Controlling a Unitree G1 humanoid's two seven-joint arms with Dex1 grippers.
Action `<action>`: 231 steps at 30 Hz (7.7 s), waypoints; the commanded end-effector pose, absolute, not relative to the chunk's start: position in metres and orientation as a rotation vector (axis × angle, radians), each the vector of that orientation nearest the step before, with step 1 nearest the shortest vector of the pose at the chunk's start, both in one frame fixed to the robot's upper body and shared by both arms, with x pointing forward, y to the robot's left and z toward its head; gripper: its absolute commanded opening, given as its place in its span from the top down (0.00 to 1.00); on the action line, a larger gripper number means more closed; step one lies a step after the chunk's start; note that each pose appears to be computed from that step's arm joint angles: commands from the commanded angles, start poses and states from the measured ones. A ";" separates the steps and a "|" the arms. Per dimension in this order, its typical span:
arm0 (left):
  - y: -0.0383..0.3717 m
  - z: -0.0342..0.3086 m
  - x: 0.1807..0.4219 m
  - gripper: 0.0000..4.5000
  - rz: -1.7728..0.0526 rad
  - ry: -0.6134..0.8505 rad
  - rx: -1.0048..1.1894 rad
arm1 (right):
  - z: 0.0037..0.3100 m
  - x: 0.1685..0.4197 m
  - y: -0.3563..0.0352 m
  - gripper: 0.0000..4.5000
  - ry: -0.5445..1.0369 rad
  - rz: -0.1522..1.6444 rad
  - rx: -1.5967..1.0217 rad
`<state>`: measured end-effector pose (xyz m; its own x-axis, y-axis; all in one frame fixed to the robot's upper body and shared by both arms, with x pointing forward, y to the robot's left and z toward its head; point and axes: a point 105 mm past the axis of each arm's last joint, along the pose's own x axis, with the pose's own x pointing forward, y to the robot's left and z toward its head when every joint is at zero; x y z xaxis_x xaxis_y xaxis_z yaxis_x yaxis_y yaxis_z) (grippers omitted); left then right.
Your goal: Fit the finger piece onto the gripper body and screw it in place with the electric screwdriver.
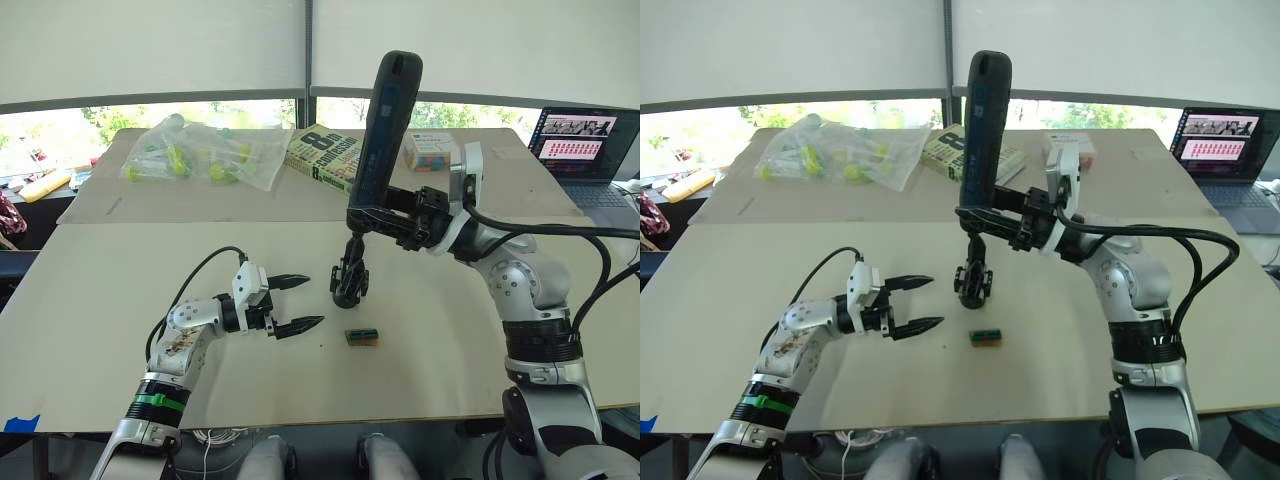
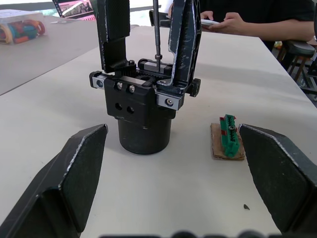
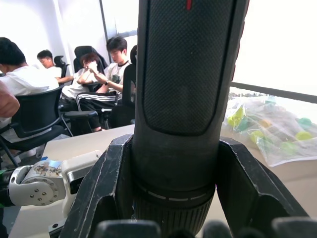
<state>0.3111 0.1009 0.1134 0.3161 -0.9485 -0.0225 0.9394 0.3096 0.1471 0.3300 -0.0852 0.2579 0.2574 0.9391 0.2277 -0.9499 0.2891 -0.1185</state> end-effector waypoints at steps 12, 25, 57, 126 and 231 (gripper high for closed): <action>0.101 0.117 0.309 0.00 -1.246 -0.102 0.160 | 0.279 0.319 -0.081 0.57 -0.370 1.323 0.042; 0.100 0.117 0.309 0.00 -1.244 -0.102 0.161 | 0.274 0.321 -0.082 0.57 -0.355 1.315 0.017; 0.100 0.119 0.311 0.00 -1.241 -0.104 0.165 | 0.271 0.322 -0.082 0.57 -0.325 1.324 0.037; 0.028 0.097 0.355 0.00 -1.292 0.035 0.198 | 0.262 0.320 -0.080 0.57 -0.308 1.330 -0.007; 0.185 0.098 0.294 0.01 -1.226 0.113 0.218 | 0.301 0.264 -0.187 0.57 -0.384 1.136 -0.118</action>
